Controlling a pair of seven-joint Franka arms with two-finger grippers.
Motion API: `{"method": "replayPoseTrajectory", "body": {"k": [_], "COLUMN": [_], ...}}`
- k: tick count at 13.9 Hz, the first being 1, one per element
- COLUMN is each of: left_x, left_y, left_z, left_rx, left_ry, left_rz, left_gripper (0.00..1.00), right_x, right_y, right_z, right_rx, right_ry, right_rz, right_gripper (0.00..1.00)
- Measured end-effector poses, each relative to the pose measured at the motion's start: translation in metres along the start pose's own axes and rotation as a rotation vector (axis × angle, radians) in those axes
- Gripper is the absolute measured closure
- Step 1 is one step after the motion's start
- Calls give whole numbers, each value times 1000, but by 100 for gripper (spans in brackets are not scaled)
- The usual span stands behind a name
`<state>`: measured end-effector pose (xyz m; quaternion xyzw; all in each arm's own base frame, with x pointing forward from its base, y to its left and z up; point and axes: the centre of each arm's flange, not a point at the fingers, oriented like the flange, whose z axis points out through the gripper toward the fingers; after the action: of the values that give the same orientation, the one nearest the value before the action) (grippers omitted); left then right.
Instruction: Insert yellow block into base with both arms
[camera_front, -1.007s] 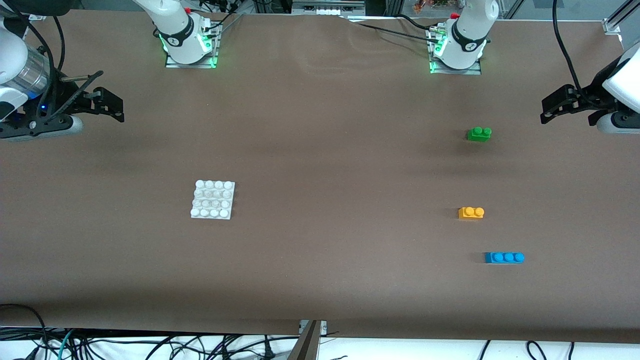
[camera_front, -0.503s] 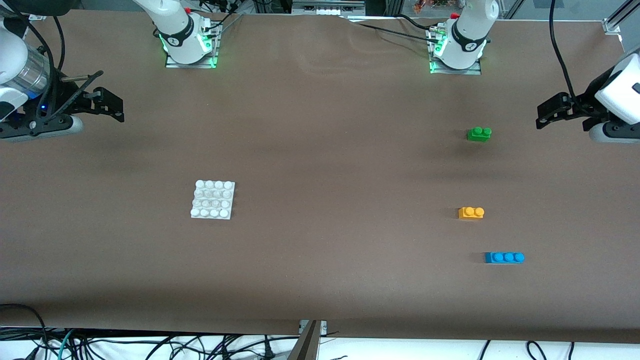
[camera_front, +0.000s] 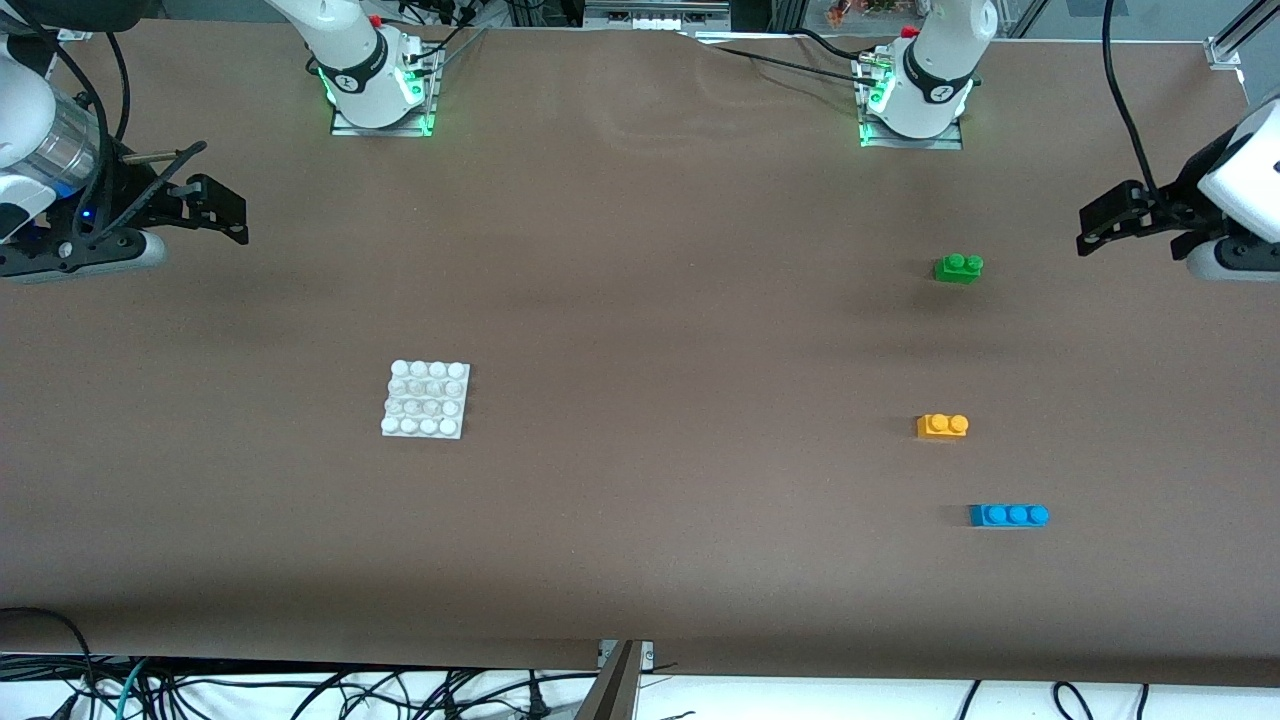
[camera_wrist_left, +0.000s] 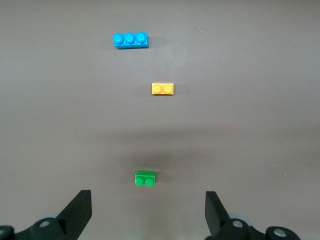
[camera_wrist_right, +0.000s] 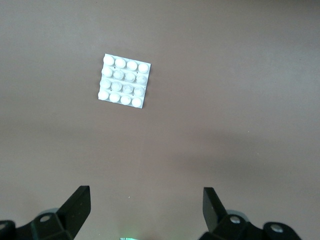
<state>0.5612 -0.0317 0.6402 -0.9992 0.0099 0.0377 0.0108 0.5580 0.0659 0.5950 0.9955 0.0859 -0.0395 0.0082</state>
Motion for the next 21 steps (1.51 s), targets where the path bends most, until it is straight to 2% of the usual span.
{"method": "replayPoseTrajectory", "body": {"k": [3,8,11,14,21], "left_x": [-9,-19,-16,-10,-6], "left_y": [6,21,16,9,17], "left_z": [-5,2,7,8,11], "left_rx": [3,-26,-27,-31,-33], "left_ry": [-19,-102,-111,-88,-85], "left_rz": [9,39,33,23,40], "left_gripper": [0,0,0,0,0], "right_x": [0,2,7,12,27], "right_y": [0,0,1,1,0], "right_z": [0,6,19,38,88], "right_rx": [0,1,0,0,0], "right_ry": [0,-9,8,15,74], "right_rz": [0,0,0,0,-2], "right_gripper": [0,0,0,0,0]}}
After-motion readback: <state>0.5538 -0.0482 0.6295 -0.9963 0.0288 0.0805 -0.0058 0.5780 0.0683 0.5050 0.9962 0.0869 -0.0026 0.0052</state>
